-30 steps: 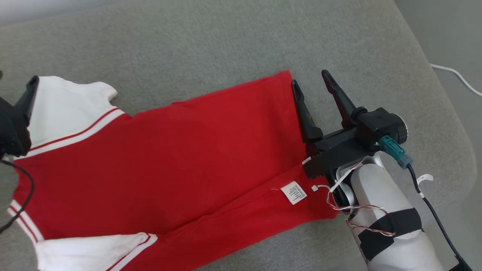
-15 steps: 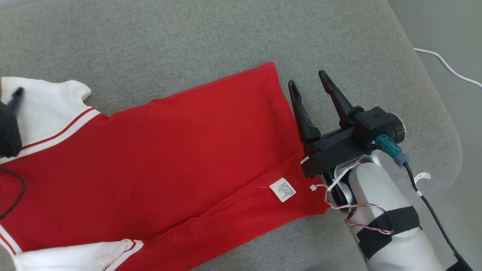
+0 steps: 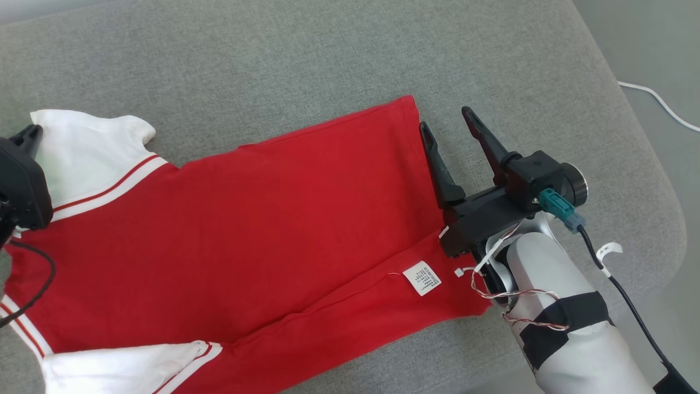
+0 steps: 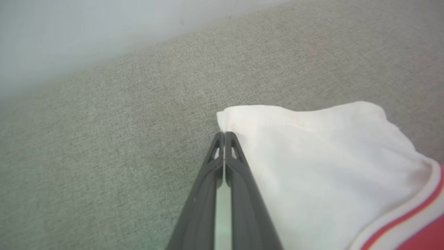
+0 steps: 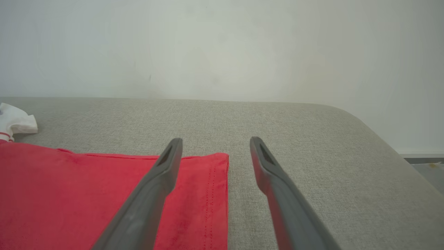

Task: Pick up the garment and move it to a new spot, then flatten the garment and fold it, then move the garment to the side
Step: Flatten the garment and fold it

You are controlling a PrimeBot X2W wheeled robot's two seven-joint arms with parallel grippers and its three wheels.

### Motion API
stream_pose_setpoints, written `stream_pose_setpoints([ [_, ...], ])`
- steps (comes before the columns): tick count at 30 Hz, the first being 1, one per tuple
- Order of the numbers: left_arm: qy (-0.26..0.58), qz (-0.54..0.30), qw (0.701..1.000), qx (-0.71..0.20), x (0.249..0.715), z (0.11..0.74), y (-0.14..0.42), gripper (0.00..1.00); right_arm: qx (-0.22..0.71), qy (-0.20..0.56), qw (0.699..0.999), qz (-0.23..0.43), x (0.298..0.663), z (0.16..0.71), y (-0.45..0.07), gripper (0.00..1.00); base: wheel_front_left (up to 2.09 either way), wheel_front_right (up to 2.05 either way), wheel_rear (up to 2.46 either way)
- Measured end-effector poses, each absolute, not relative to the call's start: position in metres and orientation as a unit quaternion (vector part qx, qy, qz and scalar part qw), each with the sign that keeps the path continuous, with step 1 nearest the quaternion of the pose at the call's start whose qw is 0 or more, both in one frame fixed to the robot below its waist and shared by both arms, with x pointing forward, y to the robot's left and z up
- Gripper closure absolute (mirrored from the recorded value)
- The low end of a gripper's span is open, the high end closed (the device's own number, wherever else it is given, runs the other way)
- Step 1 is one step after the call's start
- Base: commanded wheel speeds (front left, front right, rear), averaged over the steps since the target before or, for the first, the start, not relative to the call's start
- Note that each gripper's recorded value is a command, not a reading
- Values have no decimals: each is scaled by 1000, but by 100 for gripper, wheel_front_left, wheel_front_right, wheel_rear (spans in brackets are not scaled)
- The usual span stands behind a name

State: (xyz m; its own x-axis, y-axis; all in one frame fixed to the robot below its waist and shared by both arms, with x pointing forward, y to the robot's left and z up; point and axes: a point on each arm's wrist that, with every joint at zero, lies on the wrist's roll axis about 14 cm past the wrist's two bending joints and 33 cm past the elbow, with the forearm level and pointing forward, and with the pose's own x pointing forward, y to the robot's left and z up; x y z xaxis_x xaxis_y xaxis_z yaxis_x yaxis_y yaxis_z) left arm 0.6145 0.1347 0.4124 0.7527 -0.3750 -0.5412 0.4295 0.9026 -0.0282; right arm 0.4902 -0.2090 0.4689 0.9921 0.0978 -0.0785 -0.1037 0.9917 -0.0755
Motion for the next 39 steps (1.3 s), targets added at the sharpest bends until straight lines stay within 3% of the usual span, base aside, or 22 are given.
stream_pose_setpoints([
  [3, 277, -213, 936, 44, 614, 416, 137, 100, -40, 42, 997, 53, 490, 466, -207, 0, 0, 0, 0],
  [4, 276, -214, 936, 48, 613, 416, 137, 62, -40, 43, 997, 53, 490, 466, -207, 0, 0, 0, 0],
  [5, 274, -215, 936, 48, 614, 416, 136, 0, -40, 44, 997, 54, 490, 465, -207, 0, 0, 0, 0],
  [20, 312, -225, 921, 62, 625, 398, 123, 0, -43, 65, 996, 39, 483, 454, -220, 0, 0, 0, 0],
  [21, 314, -225, 920, 63, 625, 398, 122, 70, -43, 65, 996, 39, 482, 454, -220, 0, 0, 0, 0],
  [22, 313, -226, 920, 62, 625, 399, 120, 100, -43, 65, 996, 39, 483, 454, -219, 0, 0, 0, 0],
  [39, 209, -242, 947, 31, 617, 444, 123, 100, -35, 153, 986, 49, 516, 426, -215, 0, 0, 0, 0],
])
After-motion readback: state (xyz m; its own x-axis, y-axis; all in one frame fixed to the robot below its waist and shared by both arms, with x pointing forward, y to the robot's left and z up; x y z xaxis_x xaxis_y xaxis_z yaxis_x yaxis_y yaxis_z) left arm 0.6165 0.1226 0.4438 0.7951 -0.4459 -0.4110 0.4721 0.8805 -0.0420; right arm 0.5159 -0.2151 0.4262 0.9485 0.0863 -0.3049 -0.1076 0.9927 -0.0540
